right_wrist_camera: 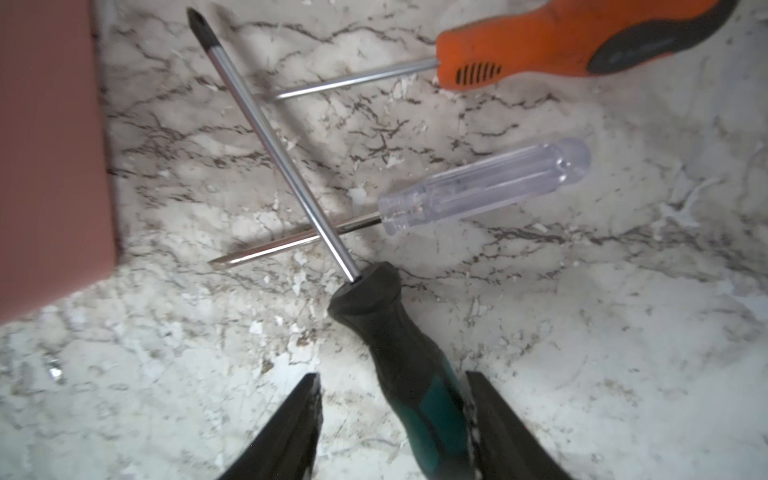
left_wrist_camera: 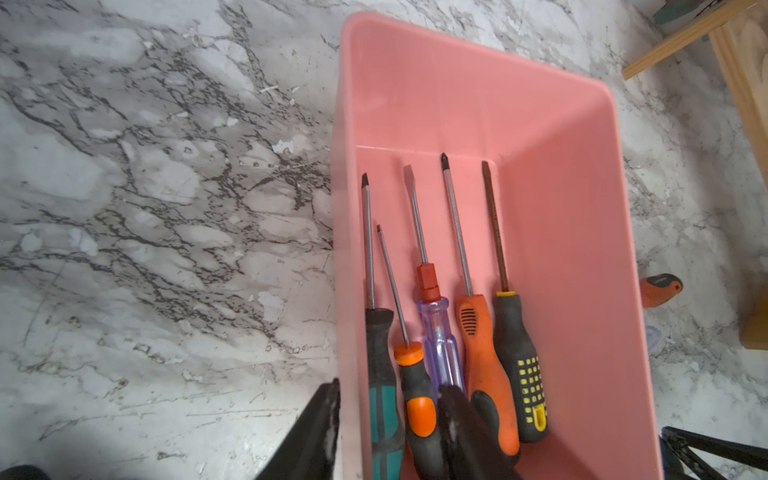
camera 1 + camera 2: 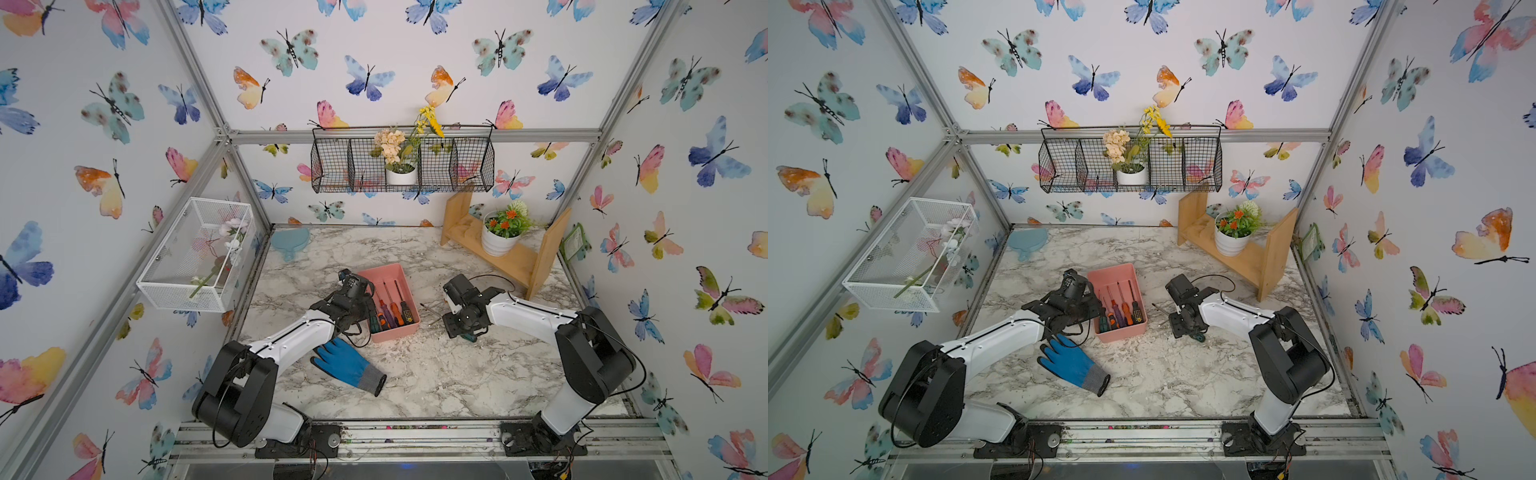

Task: Put the screwdriver on the desktop into the storage box
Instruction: Adjust the storage box at the center of the board, then pick up the screwdriver from the center of the board.

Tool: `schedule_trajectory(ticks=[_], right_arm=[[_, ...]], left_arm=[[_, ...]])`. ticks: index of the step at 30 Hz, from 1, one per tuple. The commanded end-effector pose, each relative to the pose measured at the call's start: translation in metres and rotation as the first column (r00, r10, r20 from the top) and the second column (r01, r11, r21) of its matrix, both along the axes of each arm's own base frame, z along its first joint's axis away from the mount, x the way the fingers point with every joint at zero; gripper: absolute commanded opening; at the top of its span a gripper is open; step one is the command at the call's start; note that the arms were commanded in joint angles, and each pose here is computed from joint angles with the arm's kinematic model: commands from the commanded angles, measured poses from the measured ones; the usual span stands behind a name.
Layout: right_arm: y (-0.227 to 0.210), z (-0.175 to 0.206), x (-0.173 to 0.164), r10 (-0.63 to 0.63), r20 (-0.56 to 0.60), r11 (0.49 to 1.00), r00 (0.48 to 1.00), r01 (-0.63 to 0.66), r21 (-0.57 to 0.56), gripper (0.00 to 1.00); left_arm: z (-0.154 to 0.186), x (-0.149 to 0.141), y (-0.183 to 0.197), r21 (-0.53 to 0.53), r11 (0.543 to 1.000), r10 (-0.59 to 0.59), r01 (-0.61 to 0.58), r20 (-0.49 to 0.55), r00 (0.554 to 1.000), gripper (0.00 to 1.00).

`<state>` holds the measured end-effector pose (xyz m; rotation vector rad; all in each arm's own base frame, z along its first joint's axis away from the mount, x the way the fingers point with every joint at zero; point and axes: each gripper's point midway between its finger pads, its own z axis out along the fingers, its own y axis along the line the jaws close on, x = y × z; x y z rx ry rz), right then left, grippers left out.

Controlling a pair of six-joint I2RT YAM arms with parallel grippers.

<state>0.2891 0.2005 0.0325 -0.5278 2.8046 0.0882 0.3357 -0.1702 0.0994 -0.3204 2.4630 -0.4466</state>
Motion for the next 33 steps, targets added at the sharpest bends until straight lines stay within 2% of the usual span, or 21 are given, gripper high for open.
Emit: schedule_trajectory(ticks=[1,7,14,23,27,33], right_arm=[[-0.001,-0.01,-0.004,0.019,-0.028,1.0,0.999,-0.019,-0.005,0.55],[-0.002,-0.02,-0.008,0.044,-0.061,0.999,0.997,-0.046,-0.026,0.47],[-0.007,-0.029,-0.012,0.059,-0.086,0.996,0.995,-0.064,-0.055,0.38],[0.004,-0.028,-0.018,0.092,-0.099,0.996,0.991,-0.092,0.009,0.28],[0.007,-0.014,-0.015,0.092,-0.059,0.995,0.994,-0.09,0.035,0.19],[0.016,0.041,0.002,0.059,0.059,0.993,0.996,-0.065,0.1,0.08]], left_arm=[[0.031,0.003,0.004,-0.022,0.999,0.031,-0.03,0.072,0.997,0.49],[0.045,-0.004,0.014,-0.044,0.996,0.078,-0.074,0.098,0.992,0.5],[0.041,-0.013,0.023,-0.069,0.991,0.122,-0.117,0.082,0.989,0.51],[0.043,-0.012,0.029,-0.064,0.989,0.137,-0.131,0.084,0.987,0.52],[0.046,-0.012,0.033,-0.062,0.988,0.143,-0.138,0.09,0.986,0.53],[0.048,-0.012,0.04,-0.071,0.984,0.168,-0.162,0.093,0.981,0.53]])
